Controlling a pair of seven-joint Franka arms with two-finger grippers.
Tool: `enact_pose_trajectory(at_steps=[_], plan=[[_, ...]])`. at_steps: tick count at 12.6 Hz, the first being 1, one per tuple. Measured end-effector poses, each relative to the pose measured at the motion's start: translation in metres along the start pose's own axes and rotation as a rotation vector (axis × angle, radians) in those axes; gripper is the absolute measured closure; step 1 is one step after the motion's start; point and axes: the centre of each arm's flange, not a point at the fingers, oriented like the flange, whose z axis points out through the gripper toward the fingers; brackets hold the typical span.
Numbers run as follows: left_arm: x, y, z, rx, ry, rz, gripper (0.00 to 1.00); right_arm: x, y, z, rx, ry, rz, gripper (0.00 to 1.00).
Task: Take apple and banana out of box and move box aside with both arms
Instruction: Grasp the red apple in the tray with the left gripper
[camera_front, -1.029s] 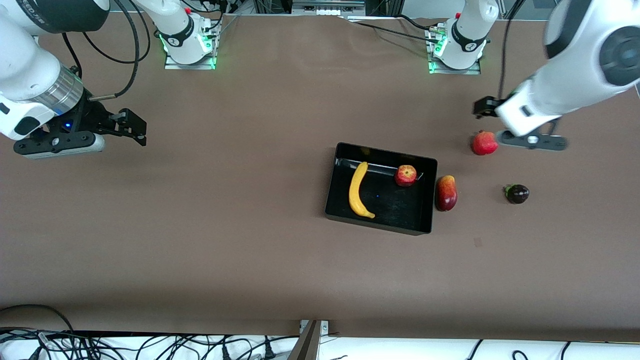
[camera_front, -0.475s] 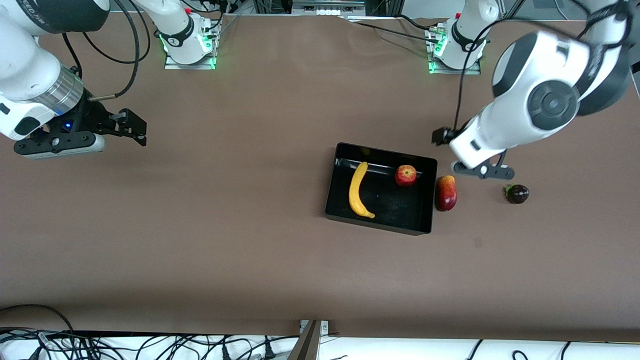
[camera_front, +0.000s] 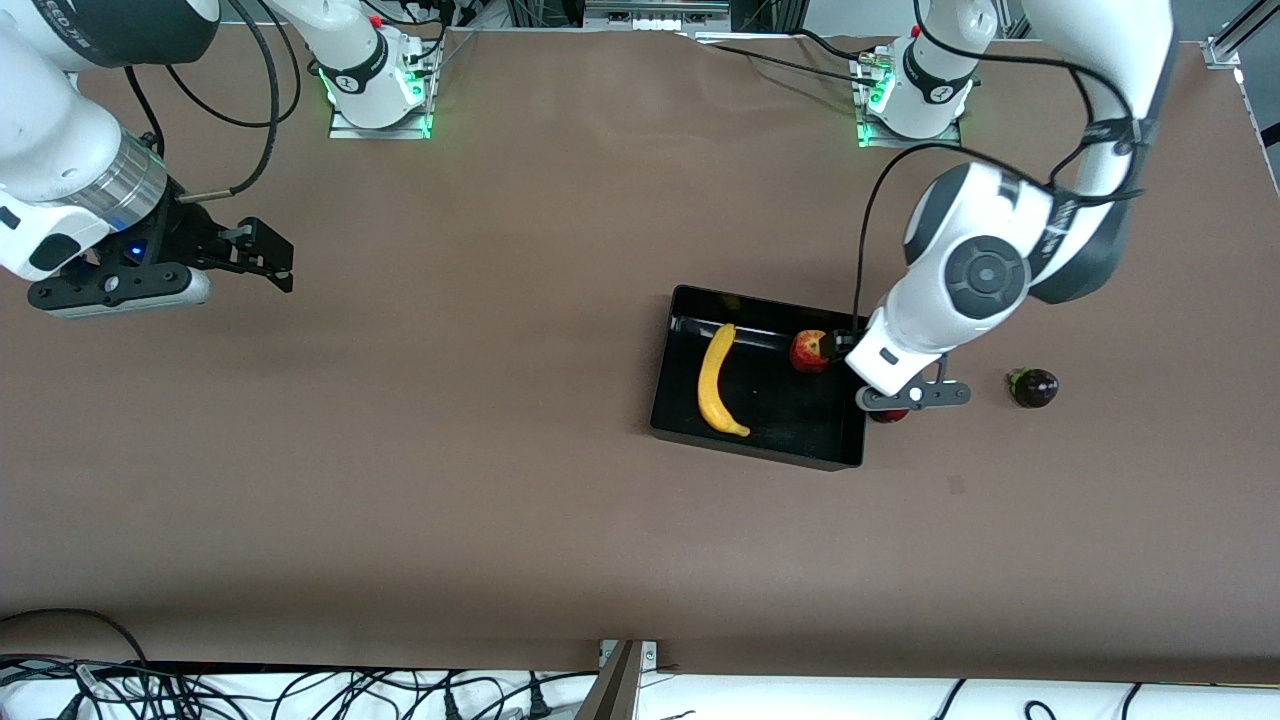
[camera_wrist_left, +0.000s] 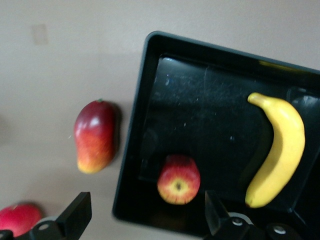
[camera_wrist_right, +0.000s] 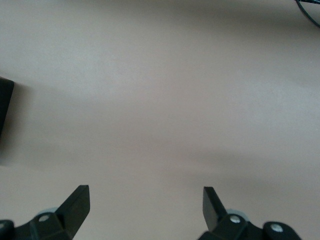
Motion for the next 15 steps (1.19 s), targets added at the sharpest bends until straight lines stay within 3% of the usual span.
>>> enact_pose_trajectory(at_steps=[2, 5, 10, 15], plan=[[-0.007, 0.008, 0.037, -0.02, 0.036, 0.018, 0.0, 0.0, 0.0, 0.0, 0.0, 0.0, 0.0, 0.0], [-0.024, 0.024, 0.086, -0.025, 0.023, 0.047, 0.0, 0.0, 0.0, 0.0, 0.0, 0.002, 0.0, 0.0], [-0.042, 0.034, 0.125, 0.09, 0.085, 0.049, 0.0, 0.0, 0.0, 0.0, 0.0, 0.004, 0.0, 0.0], [-0.06, 0.053, 0.156, 0.085, 0.081, 0.037, 0.0, 0.0, 0.0, 0.0, 0.0, 0.004, 0.0, 0.0]])
